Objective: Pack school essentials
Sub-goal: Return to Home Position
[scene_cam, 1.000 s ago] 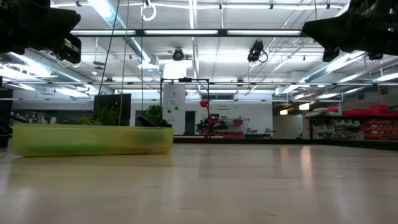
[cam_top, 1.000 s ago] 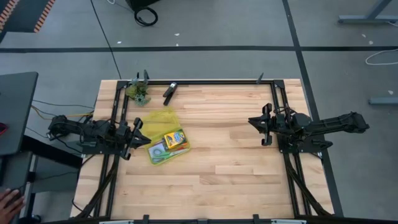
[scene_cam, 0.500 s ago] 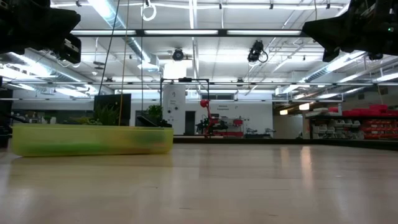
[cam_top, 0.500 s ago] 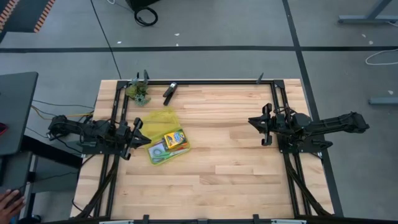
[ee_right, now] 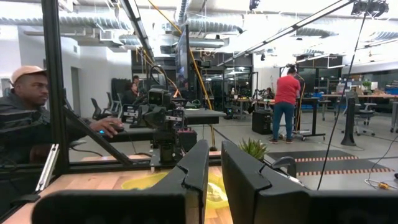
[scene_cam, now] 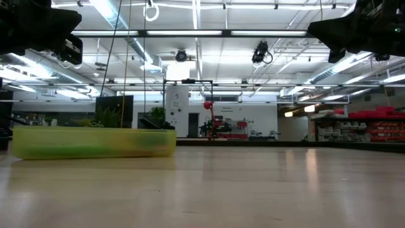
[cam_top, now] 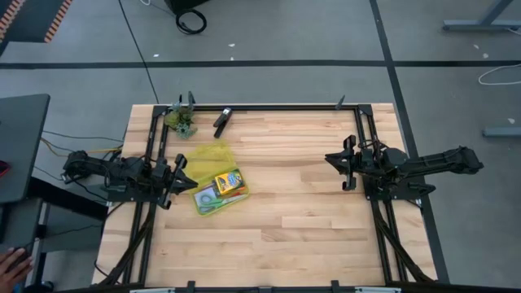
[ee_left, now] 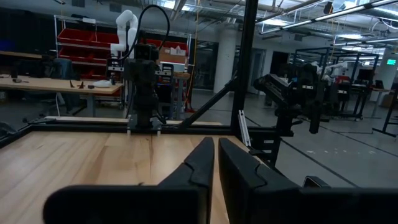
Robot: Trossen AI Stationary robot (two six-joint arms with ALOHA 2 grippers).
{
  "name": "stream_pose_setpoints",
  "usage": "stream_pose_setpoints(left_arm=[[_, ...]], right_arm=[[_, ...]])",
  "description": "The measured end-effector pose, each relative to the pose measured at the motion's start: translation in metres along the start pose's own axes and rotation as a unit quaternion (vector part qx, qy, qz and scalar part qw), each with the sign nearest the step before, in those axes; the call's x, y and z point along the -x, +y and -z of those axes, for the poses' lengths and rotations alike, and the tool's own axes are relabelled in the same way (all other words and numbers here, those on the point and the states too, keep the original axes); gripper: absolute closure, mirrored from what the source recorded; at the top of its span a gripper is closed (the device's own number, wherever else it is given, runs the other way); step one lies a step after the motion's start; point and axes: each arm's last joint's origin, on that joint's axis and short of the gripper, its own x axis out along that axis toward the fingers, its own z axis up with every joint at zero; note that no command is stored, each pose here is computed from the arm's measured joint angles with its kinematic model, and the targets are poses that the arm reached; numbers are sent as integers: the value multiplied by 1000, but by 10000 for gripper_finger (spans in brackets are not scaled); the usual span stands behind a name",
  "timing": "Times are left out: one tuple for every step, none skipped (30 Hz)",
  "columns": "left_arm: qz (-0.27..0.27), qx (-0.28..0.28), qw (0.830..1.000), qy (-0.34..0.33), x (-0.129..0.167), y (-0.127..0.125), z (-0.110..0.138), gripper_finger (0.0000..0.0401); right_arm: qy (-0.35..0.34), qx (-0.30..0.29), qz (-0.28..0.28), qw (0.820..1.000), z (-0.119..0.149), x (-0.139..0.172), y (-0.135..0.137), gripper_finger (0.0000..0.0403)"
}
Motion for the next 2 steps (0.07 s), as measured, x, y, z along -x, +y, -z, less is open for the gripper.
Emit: stream_pose_setpoints(left_arm=[[0,0,1000,0,0,0,0,371],[0,0,1000,0,0,0,0,369]], right_arm=[[0,0,0,1000,0,0,0,351],[0,0,0,1000,0,0,0,351]])
